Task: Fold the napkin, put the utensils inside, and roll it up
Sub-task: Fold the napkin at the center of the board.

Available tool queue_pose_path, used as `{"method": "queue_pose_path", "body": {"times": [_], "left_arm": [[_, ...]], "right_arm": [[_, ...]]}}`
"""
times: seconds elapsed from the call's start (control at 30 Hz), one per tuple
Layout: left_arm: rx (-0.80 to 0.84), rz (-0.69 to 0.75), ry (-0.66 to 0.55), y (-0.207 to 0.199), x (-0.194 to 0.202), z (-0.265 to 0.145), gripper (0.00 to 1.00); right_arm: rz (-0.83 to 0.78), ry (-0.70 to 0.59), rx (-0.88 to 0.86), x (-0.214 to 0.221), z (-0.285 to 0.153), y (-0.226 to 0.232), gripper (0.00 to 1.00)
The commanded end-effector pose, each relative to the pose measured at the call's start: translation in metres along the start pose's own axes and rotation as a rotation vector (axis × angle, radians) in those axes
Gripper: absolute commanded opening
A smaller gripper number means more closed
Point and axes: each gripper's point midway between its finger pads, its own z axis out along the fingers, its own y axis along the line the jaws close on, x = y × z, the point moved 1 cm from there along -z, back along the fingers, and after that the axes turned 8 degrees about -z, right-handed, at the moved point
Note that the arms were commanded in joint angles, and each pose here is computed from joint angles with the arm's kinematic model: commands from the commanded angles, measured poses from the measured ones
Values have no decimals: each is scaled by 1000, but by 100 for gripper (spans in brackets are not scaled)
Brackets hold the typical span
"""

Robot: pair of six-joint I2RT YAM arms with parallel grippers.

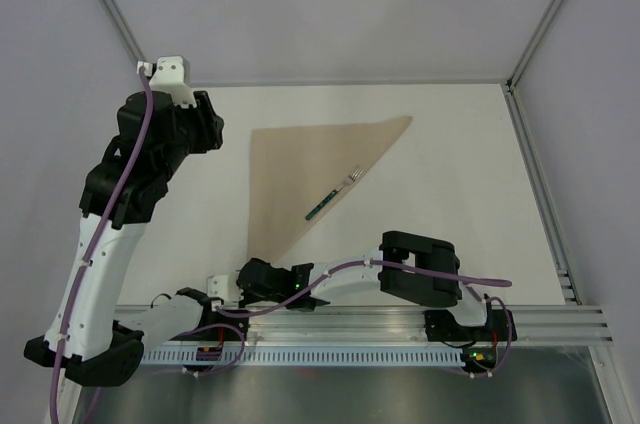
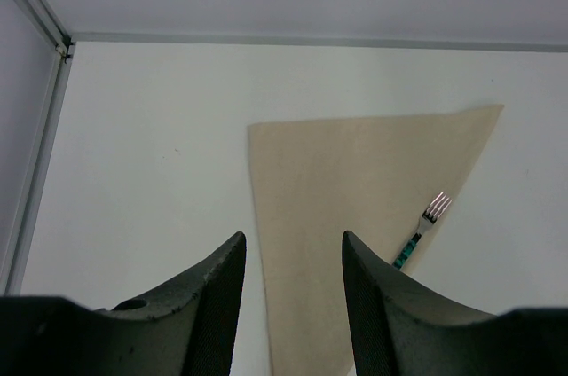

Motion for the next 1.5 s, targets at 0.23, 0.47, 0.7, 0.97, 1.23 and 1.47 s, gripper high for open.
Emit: {"method": "queue_pose_path", "body": {"times": [0.23,0.47,0.7,0.97,1.23,1.47], "left_arm": [[-52,-150,79,3,22,2,52],[-36,-148,78,-1,24,9,52],[-22,-141,85,-4,25,16,52],[-13,-125,89,-7,26,23,52],[7,-117,98,-11,28,31,53],[34,-118,121,-18,34,41,53]], "right_arm": [[40,-61,70,-28,-7,-33,16],[133,-76,89,-34,-27,-67,10],[211,-56,141,-19,-49,-114,6],[315,3,222,27,-75,-172,3],[437,116,329,109,-105,-230,0],[502,220,402,180,-129,-254,1]]}}
